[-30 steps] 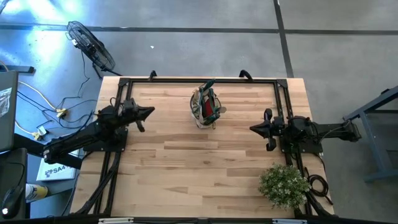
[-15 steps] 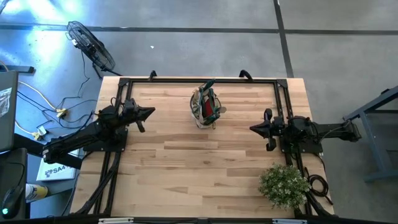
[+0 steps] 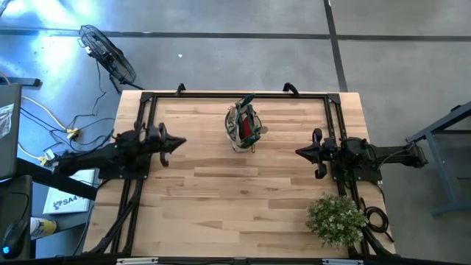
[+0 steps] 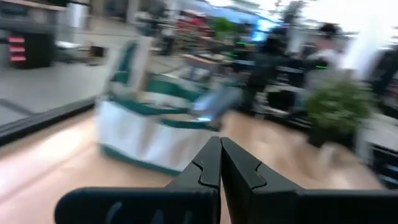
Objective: Pick & Place Garden tools in Gardening bag
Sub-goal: Return to Home Position
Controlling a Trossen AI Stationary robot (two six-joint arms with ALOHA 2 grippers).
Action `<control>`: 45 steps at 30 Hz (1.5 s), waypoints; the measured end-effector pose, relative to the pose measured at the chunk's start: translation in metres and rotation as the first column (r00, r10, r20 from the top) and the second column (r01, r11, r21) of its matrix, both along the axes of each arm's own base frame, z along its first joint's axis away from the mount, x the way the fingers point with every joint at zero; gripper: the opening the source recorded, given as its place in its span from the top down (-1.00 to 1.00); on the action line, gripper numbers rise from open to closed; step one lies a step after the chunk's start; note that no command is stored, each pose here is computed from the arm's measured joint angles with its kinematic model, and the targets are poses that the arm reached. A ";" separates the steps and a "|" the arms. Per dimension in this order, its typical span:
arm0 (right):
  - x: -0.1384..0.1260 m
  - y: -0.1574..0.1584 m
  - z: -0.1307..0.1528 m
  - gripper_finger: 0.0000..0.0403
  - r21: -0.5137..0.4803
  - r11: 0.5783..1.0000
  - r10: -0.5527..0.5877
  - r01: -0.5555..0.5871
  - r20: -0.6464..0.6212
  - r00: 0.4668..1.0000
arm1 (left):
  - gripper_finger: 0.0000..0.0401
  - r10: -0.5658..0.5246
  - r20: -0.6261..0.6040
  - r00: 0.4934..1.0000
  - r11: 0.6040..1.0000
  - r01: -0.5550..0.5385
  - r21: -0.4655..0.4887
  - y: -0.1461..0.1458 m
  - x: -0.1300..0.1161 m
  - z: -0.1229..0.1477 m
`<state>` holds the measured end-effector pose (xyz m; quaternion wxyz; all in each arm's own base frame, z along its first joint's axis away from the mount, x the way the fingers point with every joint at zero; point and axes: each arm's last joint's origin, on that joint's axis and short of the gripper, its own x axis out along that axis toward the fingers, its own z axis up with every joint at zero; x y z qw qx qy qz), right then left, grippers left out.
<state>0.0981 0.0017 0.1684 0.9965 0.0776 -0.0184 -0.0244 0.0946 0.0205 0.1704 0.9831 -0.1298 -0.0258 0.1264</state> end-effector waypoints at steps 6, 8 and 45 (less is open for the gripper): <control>0.000 0.000 0.000 0.98 0.000 1.000 0.000 0.000 0.000 1.000 | 1.00 -0.205 -0.006 0.979 0.979 0.205 0.000 -0.016 0.002 -0.001; 0.000 0.000 0.000 0.98 0.000 1.000 0.000 0.000 0.000 1.000 | 1.00 -0.247 -0.006 0.969 0.969 0.247 0.000 -0.019 0.002 -0.001; 0.000 0.000 0.000 0.98 0.000 1.000 0.000 0.000 0.000 1.000 | 1.00 -0.289 -0.006 0.957 0.957 0.289 0.000 -0.023 0.002 -0.001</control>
